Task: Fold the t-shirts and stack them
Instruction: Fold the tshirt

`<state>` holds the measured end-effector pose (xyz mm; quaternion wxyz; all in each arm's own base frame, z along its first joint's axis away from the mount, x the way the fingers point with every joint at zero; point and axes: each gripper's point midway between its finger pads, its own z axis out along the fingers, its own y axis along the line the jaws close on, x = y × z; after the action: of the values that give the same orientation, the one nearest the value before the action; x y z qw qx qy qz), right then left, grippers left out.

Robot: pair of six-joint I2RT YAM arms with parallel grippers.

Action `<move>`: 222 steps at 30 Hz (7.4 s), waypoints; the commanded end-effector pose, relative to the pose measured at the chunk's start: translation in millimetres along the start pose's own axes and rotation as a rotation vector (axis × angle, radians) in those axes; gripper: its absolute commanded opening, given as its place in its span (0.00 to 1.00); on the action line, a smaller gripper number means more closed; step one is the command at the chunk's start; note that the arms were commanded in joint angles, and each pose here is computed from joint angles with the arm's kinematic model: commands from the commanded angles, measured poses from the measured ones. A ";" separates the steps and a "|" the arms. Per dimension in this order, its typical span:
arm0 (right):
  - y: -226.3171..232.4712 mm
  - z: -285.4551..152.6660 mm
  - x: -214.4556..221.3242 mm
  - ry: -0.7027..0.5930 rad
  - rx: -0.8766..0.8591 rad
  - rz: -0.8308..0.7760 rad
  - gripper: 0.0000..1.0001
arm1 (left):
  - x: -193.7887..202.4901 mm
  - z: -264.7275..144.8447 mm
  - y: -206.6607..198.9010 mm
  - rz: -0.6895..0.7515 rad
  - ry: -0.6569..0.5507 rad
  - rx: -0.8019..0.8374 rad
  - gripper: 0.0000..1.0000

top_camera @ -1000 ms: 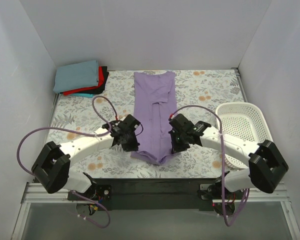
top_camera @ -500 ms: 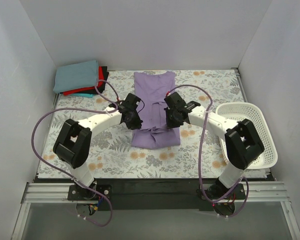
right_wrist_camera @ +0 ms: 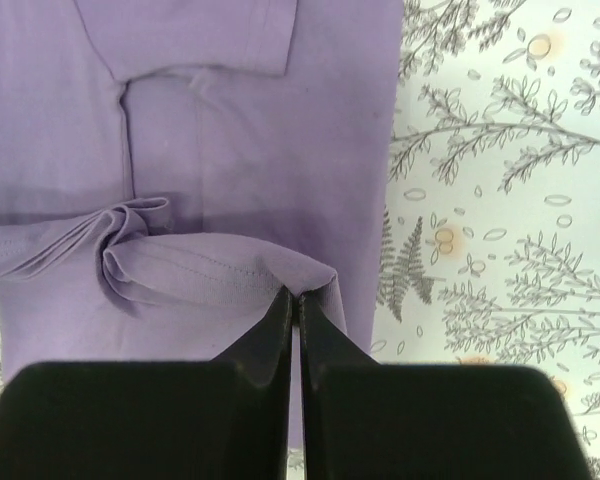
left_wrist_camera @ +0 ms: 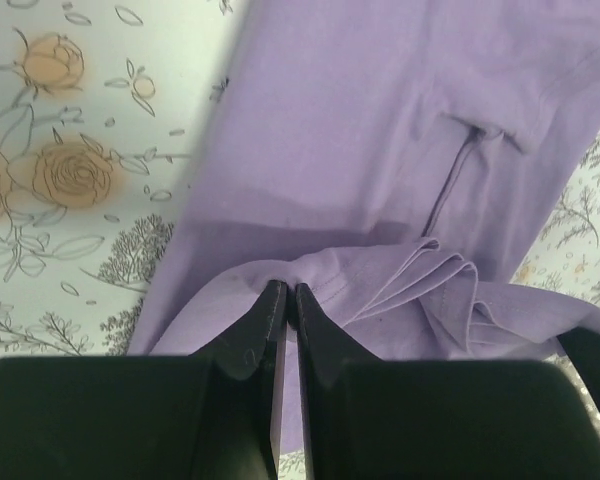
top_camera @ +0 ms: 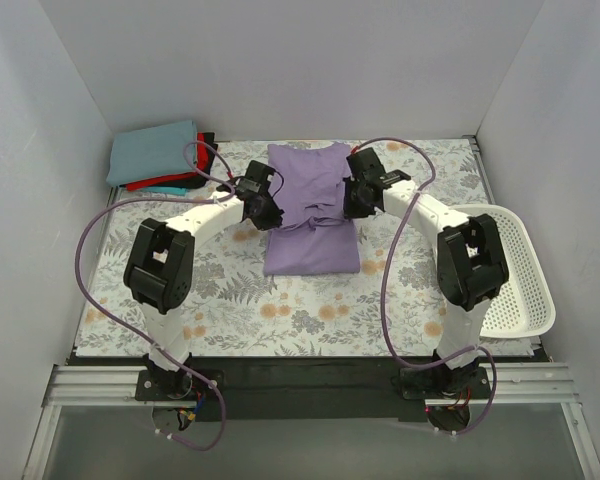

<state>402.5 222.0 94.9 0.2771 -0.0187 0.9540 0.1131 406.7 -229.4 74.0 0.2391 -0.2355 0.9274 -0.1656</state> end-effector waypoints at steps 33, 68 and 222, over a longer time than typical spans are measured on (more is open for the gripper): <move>-24.6 32.1 -73.3 -0.074 -0.082 0.092 0.61 | -98.3 17.1 -10.5 -0.029 -0.078 0.114 0.44; -1.3 0.3 79.5 0.137 -0.136 -0.028 0.43 | -75.6 74.4 -6.8 -0.075 0.011 0.159 0.11; -16.4 -98.5 241.1 0.140 -0.225 -0.009 0.01 | 176.4 -116.6 131.7 0.052 0.248 0.121 0.00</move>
<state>175.3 197.7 46.3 0.2126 -0.0706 0.9486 0.2235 187.7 -189.3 46.2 0.1508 -0.1599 0.9494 -0.2244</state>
